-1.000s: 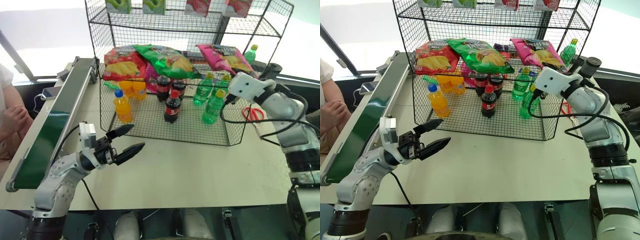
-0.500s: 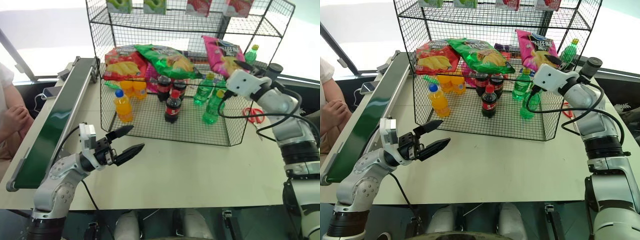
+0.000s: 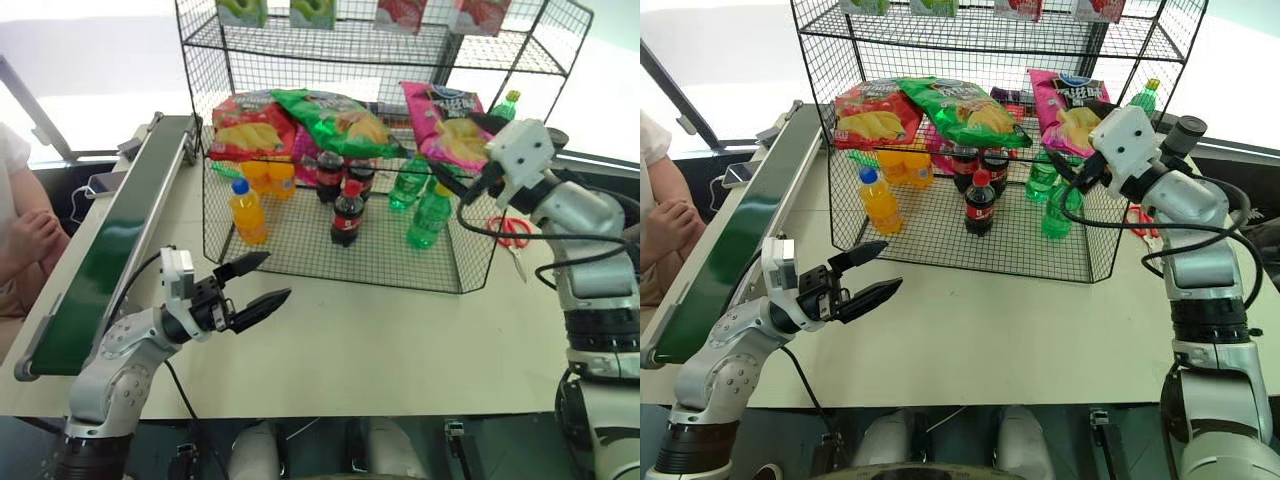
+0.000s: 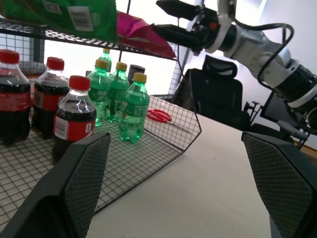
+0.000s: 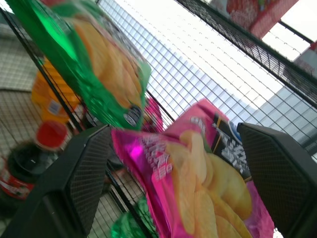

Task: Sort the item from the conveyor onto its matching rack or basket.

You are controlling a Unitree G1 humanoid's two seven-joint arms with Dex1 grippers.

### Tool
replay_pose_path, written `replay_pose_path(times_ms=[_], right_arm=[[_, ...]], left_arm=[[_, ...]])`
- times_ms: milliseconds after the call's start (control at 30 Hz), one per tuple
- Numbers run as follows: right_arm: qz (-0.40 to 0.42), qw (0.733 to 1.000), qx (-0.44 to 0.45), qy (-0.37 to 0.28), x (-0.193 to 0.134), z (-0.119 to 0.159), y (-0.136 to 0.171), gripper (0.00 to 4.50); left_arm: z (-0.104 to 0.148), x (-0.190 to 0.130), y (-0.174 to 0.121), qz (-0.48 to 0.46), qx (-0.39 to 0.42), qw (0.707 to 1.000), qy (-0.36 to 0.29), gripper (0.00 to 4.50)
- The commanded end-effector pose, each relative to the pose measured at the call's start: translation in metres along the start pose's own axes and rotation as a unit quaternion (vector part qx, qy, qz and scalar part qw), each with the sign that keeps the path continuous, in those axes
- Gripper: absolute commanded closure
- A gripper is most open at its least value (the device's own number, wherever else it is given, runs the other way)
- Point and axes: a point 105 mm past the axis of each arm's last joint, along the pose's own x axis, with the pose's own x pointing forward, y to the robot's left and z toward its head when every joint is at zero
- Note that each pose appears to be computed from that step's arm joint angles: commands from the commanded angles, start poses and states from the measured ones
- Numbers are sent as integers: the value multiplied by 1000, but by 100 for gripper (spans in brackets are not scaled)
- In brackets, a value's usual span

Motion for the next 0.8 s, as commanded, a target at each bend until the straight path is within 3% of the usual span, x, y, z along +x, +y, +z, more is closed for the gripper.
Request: replay_pose_path(times_ms=[33,100,167,367,600,800], right_arm=[[-2,994,96,-60,-20,22,0,27],[-7,972,208,-105,-38,33,-3,27],[18,957,265,-114,-49,40,8,27],[118,944,307,-6,-97,18,76,27],[59,947,299,105,-162,-35,50,27],[71,948,295,90,-155,-32,52,27]], left_arm=[[8,-5,0,0,26,1000,-2,0],[11,-12,8,17,27,999,0,0],[10,-20,16,31,24,999,13,0],[8,-44,47,116,52,989,77,0],[28,-87,80,224,105,958,142,0],[31,-105,91,241,132,950,151,0]])
